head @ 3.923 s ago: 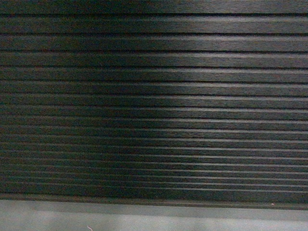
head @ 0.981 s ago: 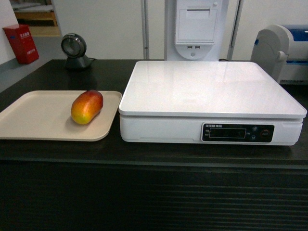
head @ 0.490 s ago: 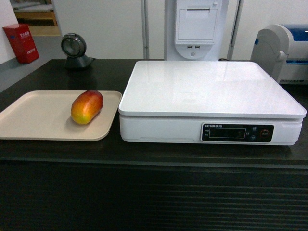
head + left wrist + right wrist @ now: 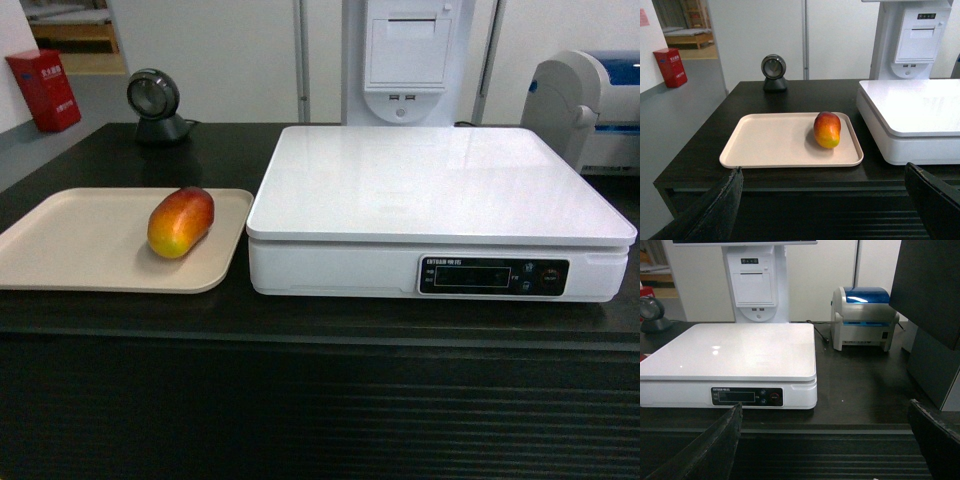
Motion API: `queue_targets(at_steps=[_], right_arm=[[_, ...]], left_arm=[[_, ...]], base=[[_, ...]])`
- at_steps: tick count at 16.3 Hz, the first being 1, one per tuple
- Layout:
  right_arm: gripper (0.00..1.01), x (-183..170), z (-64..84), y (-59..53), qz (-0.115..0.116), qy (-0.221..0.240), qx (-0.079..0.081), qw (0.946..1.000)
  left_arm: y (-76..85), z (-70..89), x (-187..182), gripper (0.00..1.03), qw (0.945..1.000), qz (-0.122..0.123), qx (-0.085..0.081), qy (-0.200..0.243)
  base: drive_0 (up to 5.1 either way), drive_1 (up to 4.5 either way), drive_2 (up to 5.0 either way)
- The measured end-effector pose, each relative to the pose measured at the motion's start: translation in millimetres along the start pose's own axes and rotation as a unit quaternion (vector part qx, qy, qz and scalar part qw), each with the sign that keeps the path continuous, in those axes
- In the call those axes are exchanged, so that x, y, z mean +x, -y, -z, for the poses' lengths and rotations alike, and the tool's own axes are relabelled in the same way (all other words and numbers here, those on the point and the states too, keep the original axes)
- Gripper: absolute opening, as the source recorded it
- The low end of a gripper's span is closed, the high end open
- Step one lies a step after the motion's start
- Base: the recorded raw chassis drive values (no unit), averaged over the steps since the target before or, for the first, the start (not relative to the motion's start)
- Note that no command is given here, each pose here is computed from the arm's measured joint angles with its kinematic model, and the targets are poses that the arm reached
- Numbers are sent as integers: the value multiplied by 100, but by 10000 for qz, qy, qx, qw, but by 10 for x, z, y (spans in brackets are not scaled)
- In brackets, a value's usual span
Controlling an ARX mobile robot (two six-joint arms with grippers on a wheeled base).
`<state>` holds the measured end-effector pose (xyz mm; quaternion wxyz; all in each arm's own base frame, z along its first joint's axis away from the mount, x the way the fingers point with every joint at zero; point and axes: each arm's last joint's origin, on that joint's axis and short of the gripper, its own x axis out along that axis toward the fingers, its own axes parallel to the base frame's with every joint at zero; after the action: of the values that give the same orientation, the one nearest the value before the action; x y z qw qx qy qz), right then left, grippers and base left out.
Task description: Place dark red mango on scale at checkout
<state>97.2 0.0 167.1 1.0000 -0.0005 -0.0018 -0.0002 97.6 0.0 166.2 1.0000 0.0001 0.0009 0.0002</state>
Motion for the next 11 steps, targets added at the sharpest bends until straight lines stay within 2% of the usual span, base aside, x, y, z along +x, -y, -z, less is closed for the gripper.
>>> queue_targets(at_steps=[5, 6, 8, 11], right_arm=[[98, 0, 0, 0, 0, 0, 0, 10000], [98, 0, 0, 0, 0, 0, 0, 10000], [98, 0, 0, 0, 2, 0, 2, 10000], [98, 0, 0, 0, 0, 2, 0, 10000]], left_arm=[[0, 0, 0, 98, 10000, 0, 0, 0], [0, 11, 0, 98, 10000, -27, -2, -72], [6, 31, -3, 98, 9985, -175, 18, -510], [7, 35, 14, 98, 9968, -267, 34, -757]], base=[[0, 0, 0], [0, 0, 0], [0, 0, 0], [0, 0, 0]])
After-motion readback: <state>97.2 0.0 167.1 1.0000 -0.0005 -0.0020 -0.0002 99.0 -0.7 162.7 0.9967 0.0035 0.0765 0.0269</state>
